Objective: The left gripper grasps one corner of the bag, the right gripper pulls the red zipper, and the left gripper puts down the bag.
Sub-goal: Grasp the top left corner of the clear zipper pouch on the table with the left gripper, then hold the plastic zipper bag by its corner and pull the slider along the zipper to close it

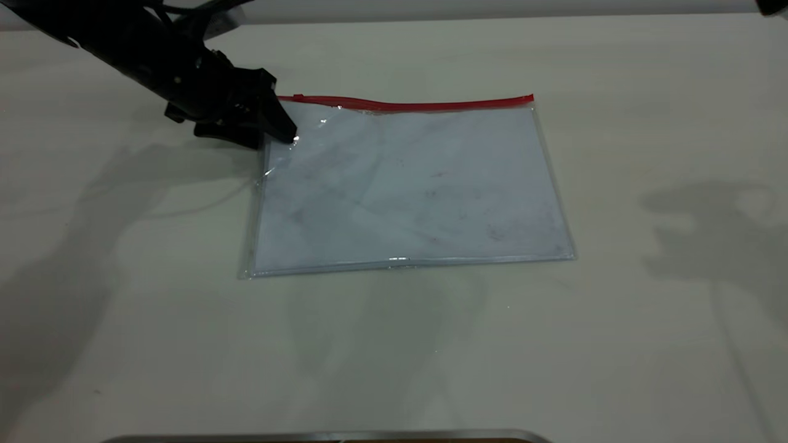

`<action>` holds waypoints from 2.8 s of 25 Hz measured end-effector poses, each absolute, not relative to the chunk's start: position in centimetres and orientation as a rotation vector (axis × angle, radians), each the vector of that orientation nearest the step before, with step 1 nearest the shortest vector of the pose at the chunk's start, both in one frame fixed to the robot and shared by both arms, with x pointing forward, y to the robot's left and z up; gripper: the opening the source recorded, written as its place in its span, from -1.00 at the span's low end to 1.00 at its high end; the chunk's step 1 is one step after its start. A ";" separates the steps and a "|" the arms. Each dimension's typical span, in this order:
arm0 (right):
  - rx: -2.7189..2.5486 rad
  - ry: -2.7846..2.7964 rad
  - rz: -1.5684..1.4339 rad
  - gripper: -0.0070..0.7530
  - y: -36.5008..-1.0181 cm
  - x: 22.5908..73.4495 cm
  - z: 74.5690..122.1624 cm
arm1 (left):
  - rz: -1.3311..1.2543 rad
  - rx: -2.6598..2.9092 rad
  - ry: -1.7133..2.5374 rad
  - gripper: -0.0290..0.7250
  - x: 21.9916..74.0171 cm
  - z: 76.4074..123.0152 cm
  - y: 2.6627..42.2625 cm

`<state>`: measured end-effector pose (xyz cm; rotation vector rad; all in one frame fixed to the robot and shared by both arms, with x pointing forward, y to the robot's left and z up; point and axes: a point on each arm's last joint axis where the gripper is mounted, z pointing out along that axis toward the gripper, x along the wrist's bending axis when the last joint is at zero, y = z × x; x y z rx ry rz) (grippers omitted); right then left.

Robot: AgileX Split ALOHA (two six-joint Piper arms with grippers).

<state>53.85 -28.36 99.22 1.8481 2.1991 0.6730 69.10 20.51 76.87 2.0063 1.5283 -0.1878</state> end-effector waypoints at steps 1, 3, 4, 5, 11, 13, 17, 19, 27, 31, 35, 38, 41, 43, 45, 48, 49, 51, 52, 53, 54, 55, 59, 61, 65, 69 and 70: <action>1.859 2.196 0.644 0.54 -28.5 53.8 99.2 | -0.187 1.999 1.522 0.58 69.2 76.6 20.3; 1.894 2.180 0.573 0.54 -28.9 53.6 99.0 | -0.189 1.988 1.501 0.58 69.3 76.3 19.7; 1.900 2.174 0.540 0.54 -29.1 53.5 98.9 | -0.188 1.979 1.490 0.58 69.4 76.2 19.4; 1.917 2.161 0.517 0.54 -29.2 53.4 98.9 | -0.188 1.972 1.480 0.58 69.4 76.2 19.2; 1.934 2.128 0.453 0.54 -29.7 53.4 98.8 | -0.202 1.968 1.401 0.28 69.3 76.2 18.6; 1.924 2.120 0.462 0.54 -29.7 53.5 98.8 | -0.203 1.999 1.334 -0.12 69.2 76.2 18.4; 1.876 2.124 0.476 0.54 -29.7 53.8 98.8 | -0.146 2.089 1.125 -0.77 69.4 76.8 18.1; 1.848 2.135 0.489 0.54 -29.7 54.0 98.7 | -0.099 2.130 0.974 -0.79 70.0 77.5 17.9; 1.481 2.335 0.560 0.54 -25.3 56.0 95.9 | -0.045 2.227 0.220 -0.79 71.0 81.9 15.8; 1.328 2.390 0.609 0.54 -21.7 57.2 94.0 | -0.064 2.228 -0.124 -0.79 70.4 83.3 14.4; 1.248 2.452 0.630 0.54 -18.4 58.4 92.4 | -0.091 2.223 -0.302 -0.79 69.4 83.4 12.6; 1.197 2.492 0.640 0.54 -16.2 59.1 91.5 | -0.094 2.236 -0.345 -0.79 69.0 83.2 11.7; 1.174 2.522 0.652 0.54 -14.6 59.7 90.9 | -0.075 2.258 -0.362 -0.79 69.0 83.1 11.3; 1.204 2.529 0.671 0.54 -14.1 60.3 90.7 | -0.063 2.265 -0.366 -0.79 69.0 83.0 10.9; 1.213 2.555 0.674 0.54 -13.7 60.8 90.2 | -0.056 2.268 -0.374 -0.79 68.9 83.0 10.5; 1.192 2.607 0.692 0.54 -13.1 61.3 89.5 | -0.049 2.271 -0.387 -0.79 68.7 83.0 9.7; 1.180 2.622 0.706 0.54 -12.9 61.4 89.5 | -0.050 2.271 -0.391 -0.79 68.6 83.0 9.6; 1.142 2.644 0.738 0.54 -12.6 61.4 89.4 | -0.047 2.272 -0.399 -0.79 68.5 82.9 9.2; 1.130 2.648 0.761 0.54 -12.5 61.4 89.5 | -0.044 2.274 -0.400 -0.79 68.5 82.9 9.1; 1.106 2.652 0.785 0.54 -12.3 61.4 89.6 | -0.042 2.274 -0.399 -0.79 68.5 82.9 9.0; 1.085 2.655 0.810 0.54 -12.2 61.4 89.6 | -0.040 2.275 -0.399 -0.79 68.5 82.9 9.0; 1.052 2.665 0.830 0.54 -12.0 61.4 89.7 | -0.039 2.274 -0.400 -0.79 68.5 83.0 9.0; 0.992 2.671 0.951 0.54 -11.3 61.4 90.1 | -0.038 2.275 -0.399 -0.79 68.5 82.9 9.0; 0.974 2.657 1.006 0.54 -11.0 61.5 90.0 | -0.039 2.275 -0.399 -0.79 68.5 82.9 9.0; 0.978 2.645 1.056 0.54 -10.7 61.8 88.9 | -0.041 2.267 -0.386 -0.79 68.5 82.7 9.0; 0.987 2.641 1.050 0.48 -10.7 62.0 87.8 | -0.038 2.246 -0.361 -0.78 68.6 82.8 8.8; 0.993 2.636 1.051 0.43 -10.7 62.0 87.7 | -0.037 2.243 -0.358 -0.78 68.6 82.9 8.8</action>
